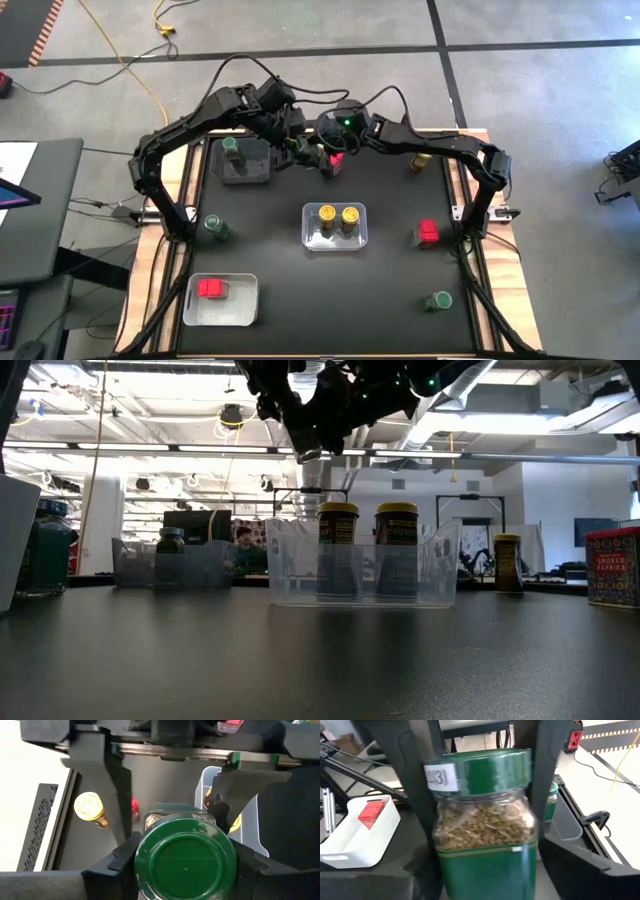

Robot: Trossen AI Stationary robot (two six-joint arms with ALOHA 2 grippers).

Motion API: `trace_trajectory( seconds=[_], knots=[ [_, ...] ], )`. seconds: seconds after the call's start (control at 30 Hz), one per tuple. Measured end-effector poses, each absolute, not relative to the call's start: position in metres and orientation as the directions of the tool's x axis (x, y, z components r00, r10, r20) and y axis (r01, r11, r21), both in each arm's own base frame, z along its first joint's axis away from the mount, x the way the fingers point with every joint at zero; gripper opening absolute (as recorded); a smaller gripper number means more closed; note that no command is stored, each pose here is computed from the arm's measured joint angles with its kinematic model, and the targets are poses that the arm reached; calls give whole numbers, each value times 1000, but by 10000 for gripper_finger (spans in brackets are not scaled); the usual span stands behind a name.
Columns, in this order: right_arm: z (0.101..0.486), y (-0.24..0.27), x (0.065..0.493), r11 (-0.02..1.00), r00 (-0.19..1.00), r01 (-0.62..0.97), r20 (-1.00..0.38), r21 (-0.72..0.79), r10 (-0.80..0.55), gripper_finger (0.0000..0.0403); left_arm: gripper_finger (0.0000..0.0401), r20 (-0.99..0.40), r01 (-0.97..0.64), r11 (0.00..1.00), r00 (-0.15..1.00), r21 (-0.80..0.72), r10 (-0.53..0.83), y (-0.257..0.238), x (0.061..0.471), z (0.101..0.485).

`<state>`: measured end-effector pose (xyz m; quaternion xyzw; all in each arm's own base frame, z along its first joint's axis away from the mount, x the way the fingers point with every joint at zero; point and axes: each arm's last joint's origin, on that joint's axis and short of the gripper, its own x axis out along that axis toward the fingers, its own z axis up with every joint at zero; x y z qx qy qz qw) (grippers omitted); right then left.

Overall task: Sort spices by type
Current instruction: Put the green seasoning bottle into the black bin

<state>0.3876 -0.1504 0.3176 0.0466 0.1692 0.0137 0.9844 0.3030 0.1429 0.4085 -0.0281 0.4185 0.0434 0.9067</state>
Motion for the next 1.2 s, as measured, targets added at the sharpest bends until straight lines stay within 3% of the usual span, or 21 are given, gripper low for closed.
trace_trajectory(
  seconds=[0.23, 0.6, 0.77, 0.97, 1.2],
  knots=[
    [315, -154, 384, 993, 928, 5, -370, 116, 38, 397, 194, -777, -154, 988, 620, 19, 111, 155, 296, 407],
    [296, -171, 364, 974, 833, 96, -552, 203, 33, 387, 194, -836, -211, 975, 522, 68, 171, 178, 234, 421],
    [293, -172, 362, 971, 819, 106, -572, 213, 36, 386, 194, -918, -130, 988, 374, 88, 131, 188, 206, 413],
    [293, -166, 365, 975, 820, 84, -570, 207, 50, 386, 194, -970, -121, 982, 179, 146, 166, 195, 202, 391],
    [293, -165, 366, 975, 820, 78, -569, 207, 55, 386, 194, -982, -102, 992, 167, 76, 93, 201, 208, 354]
  ],
)
